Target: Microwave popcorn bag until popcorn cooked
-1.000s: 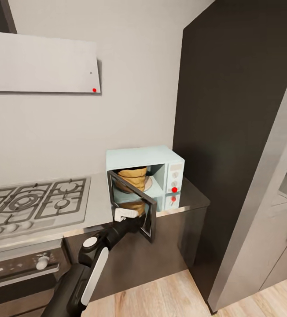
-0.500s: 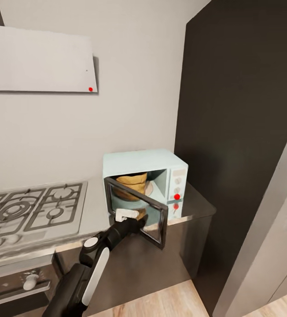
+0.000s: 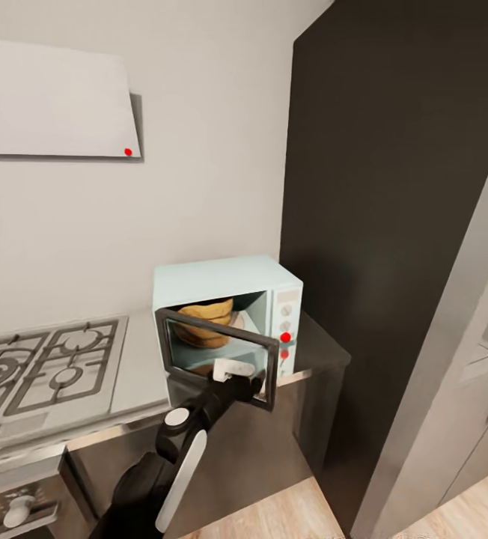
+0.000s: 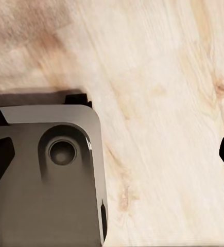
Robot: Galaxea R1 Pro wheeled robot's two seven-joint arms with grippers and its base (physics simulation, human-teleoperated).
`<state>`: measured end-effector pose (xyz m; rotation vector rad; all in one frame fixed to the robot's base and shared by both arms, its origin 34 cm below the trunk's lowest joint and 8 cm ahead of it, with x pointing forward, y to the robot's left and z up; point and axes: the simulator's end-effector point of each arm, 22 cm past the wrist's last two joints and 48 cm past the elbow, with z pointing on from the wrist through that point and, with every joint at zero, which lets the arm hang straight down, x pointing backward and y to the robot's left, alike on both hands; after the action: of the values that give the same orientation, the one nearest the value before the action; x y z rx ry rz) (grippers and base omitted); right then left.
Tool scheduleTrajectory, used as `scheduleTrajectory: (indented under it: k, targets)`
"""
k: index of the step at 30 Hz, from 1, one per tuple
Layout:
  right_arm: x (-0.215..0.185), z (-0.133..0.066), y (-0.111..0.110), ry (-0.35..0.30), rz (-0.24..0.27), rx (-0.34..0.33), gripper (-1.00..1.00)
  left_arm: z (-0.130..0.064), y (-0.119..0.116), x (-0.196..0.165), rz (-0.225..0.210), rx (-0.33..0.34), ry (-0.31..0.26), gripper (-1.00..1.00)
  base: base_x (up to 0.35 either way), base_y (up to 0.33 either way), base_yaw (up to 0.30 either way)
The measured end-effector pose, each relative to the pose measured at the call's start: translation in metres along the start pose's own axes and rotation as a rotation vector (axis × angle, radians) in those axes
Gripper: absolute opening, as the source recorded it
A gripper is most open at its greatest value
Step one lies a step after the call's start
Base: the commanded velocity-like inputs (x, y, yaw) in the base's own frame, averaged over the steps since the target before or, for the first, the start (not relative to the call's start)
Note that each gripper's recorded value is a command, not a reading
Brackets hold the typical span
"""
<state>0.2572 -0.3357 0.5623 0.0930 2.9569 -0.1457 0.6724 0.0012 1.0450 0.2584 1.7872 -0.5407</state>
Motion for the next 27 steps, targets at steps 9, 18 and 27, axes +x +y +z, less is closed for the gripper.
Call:
scheduleTrajectory:
  k: [9,18,27]
  targets:
    - [-0.001,0.000,0.000,-0.003,0.000,0.000,1.00,-0.003,0.033,-0.005,-0.011,-0.121,-0.010,1.00,0.033,0.000,-0.184]
    - [-0.001,0.000,0.000,-0.003,0.001,0.000,1.00,-0.001,0.015,-0.002,-0.006,-0.083,-0.004,1.00,0.254,0.000,-0.002]
    - [-0.001,0.000,0.000,-0.001,0.001,0.000,1.00,-0.001,0.016,-0.003,-0.004,-0.084,-0.005,1.00,0.209,0.000,0.000]
